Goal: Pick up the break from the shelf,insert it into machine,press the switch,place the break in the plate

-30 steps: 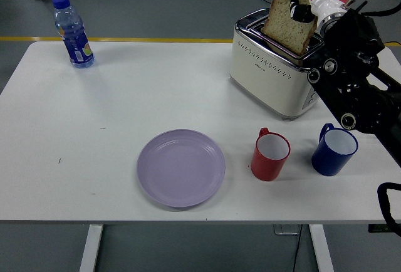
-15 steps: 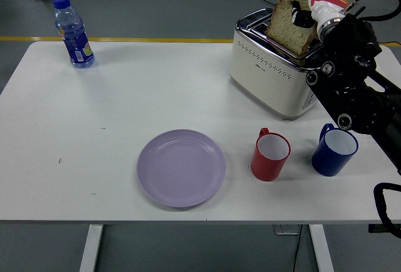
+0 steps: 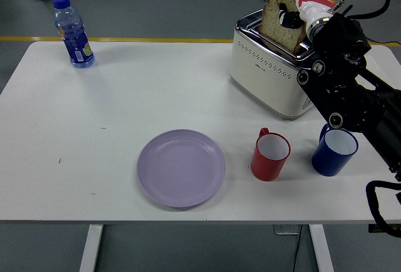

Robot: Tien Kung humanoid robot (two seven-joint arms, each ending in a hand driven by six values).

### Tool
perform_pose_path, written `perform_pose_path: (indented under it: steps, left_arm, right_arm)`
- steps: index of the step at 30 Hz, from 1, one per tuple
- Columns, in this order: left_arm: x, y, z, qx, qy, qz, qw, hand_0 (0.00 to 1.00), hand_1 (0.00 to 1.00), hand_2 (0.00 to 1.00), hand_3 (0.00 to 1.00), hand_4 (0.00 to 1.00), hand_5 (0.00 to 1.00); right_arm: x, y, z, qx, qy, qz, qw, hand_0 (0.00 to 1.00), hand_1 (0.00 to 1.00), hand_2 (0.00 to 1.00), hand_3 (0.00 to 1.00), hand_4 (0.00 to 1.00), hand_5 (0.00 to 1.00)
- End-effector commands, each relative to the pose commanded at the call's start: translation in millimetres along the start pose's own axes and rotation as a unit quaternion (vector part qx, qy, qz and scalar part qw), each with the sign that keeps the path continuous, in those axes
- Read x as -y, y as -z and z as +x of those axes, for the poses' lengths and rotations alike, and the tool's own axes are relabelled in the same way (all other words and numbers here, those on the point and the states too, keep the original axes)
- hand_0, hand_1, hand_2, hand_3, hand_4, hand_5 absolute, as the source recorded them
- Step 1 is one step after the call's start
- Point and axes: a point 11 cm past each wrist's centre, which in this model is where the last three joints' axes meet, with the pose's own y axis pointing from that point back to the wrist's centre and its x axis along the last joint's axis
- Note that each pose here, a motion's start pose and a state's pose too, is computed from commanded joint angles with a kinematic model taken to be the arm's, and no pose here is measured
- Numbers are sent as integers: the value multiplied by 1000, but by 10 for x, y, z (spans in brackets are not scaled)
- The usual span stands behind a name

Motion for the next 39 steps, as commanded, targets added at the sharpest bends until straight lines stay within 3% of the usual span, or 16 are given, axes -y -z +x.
perform_pose_path:
  steps: [3,4,9,10,19,28,29,34,35,39]
  left_arm:
    - [0,0,2,0,0,0,1000,678,703,685,559,283,860]
    - [0,-1,3,0,0,0,1000,678,703,685,559,283,859]
    - [1,3,3,0,-1,0,1000,678,703,685,559,283,859]
    - [1,5,2,1,-1,0,1000,678,703,685,559,282,859]
    - [2,12,-3,1,-1,1,1000,678,703,685,559,283,858]
    - [8,57,-9,1,0,5,1000,678,703,685,558,281,856]
    - [8,59,-9,1,0,5,1000,678,702,685,559,280,856]
    - [11,87,-14,1,1,8,1000,678,702,685,559,280,856]
    - [11,88,-14,1,1,8,1000,677,701,685,558,281,858]
    - [16,124,-32,-3,2,11,1000,677,701,685,558,281,858]
  right_arm:
    - [2,-8,-22,0,7,-1,1000,462,517,568,688,588,83]
    - [3,-10,-30,-1,10,-1,1000,658,648,673,780,632,110]
    - [2,2,-43,1,13,4,1000,658,648,673,780,632,110]
    - [1,8,-44,2,13,6,1000,766,749,789,869,683,153]
    - [-3,16,25,7,-2,13,1000,786,771,823,887,706,175]
    - [-131,-69,444,63,-85,36,994,790,778,830,894,725,199]
    - [-145,-66,477,69,-94,37,993,742,711,762,850,590,153]
    - [-322,-371,707,138,-142,24,980,742,711,762,850,590,153]
    - [-343,-389,733,144,-144,25,979,375,331,419,752,325,2]
    - [-559,-747,873,158,-158,12,975,375,331,419,752,325,2]
